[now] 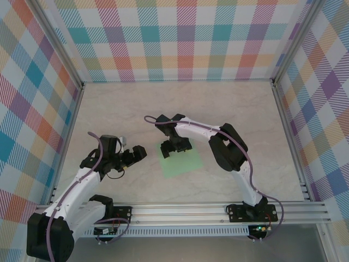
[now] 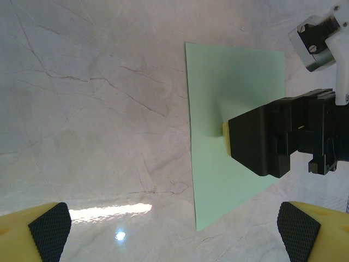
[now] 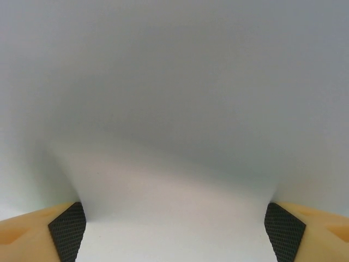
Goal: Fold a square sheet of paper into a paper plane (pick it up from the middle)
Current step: Fold the square sheet of paper in half at the center of the table.
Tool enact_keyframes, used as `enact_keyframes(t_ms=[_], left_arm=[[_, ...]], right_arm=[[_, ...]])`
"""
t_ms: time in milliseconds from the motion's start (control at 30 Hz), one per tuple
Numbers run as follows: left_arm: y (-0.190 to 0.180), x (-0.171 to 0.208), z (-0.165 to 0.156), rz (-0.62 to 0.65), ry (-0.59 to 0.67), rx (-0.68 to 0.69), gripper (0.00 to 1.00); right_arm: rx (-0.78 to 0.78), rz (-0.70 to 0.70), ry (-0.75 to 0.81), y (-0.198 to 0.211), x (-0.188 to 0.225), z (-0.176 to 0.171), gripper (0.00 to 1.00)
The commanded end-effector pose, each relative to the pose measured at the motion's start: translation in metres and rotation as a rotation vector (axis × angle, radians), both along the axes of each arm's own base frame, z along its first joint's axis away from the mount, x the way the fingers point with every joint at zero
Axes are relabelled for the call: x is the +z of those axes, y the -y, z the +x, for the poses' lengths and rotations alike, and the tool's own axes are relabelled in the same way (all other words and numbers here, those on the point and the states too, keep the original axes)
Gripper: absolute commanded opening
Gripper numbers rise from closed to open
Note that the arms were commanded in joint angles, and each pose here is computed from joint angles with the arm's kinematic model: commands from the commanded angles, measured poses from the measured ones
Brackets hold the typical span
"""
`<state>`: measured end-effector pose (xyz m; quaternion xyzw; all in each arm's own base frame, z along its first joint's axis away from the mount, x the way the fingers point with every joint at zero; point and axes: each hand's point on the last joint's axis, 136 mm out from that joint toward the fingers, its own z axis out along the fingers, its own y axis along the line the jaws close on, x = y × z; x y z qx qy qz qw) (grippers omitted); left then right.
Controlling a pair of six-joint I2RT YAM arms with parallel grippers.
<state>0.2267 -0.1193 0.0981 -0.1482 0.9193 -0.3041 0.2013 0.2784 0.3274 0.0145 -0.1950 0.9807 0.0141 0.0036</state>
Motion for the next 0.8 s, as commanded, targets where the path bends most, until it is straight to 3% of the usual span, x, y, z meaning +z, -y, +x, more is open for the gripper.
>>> enact_keyframes(t_ms=[0,367,633,767], left_arm=[[0.005,0.007,0.0,-0.001,0.019,-0.032,1.0],[0.004,0.008,0.0,0.002,0.021,-0.03,1.0],[0.003,0.009,0.0,0.014,0.026,-0.03,1.0],[0.003,0.01,0.001,0.011,0.025,-0.031,1.0]], right_arm=[[0.0,-0.023,-0.079,0.006,-0.019,-0.016,0.86],[-0.024,-0.083,-0.071,0.02,-0.025,-0.017,0.75],[0.0,0.018,-0.02,0.001,0.027,-0.011,0.96],[-0.011,-0.012,-0.03,0.005,0.019,-0.011,1.0]])
